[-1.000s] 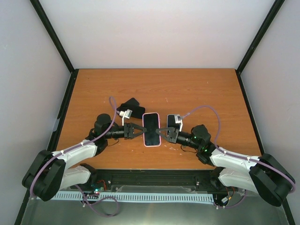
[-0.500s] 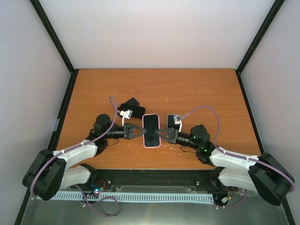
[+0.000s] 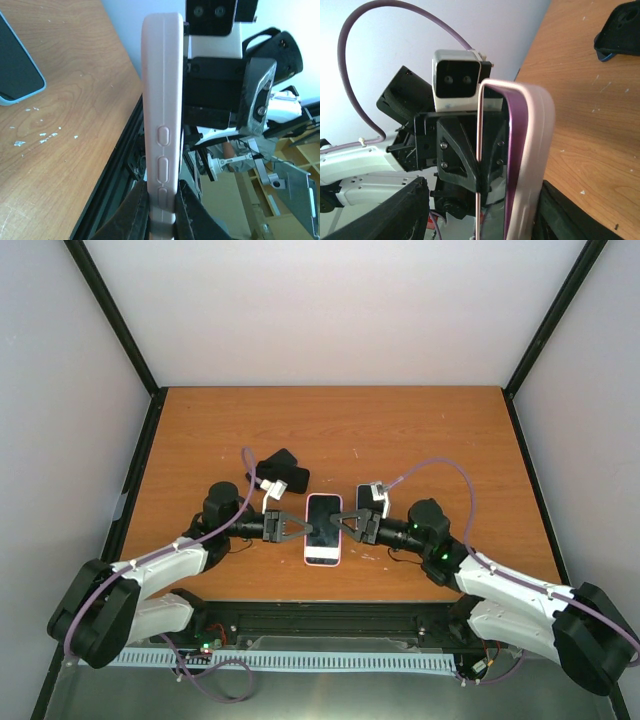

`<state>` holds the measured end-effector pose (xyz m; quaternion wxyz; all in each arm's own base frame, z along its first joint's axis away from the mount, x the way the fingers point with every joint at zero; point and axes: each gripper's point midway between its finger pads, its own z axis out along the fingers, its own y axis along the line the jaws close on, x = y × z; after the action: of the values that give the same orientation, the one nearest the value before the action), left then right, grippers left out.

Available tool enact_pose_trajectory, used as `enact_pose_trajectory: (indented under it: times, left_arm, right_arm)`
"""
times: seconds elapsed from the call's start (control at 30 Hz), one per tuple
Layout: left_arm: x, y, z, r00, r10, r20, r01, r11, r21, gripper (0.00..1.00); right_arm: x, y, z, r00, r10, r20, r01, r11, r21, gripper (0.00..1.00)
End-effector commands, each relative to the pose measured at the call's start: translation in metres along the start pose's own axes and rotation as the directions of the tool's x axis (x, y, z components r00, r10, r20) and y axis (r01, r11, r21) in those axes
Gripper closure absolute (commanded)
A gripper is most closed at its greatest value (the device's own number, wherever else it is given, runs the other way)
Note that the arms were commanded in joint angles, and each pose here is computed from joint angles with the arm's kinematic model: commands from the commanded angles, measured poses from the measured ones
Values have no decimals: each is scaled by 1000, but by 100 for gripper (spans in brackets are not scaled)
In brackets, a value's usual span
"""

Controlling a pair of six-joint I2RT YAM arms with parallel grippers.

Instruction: Put the phone into the phone case

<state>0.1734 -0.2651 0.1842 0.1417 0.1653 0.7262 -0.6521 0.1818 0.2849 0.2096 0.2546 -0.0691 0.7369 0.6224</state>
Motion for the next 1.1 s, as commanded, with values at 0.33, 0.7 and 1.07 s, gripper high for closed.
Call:
enact_pose_trajectory:
  times: [0.33,0.7,1.07]
  left_arm:
    - [11,-30,-2,990,112,-86,-103,989,106,100]
    - [10,-8,2,995,28,-93,-26,1000,16,100]
    - [5,12,4,996,-44,-75,38,996,-78,100]
  right_arm:
    - [-34,34,6,993,-109,49,109,994,-6,49]
    - [-42,35,3,982,-170,80,169,986,10,84]
    - [-38,26,-1,981,-183,68,180,982,55,93]
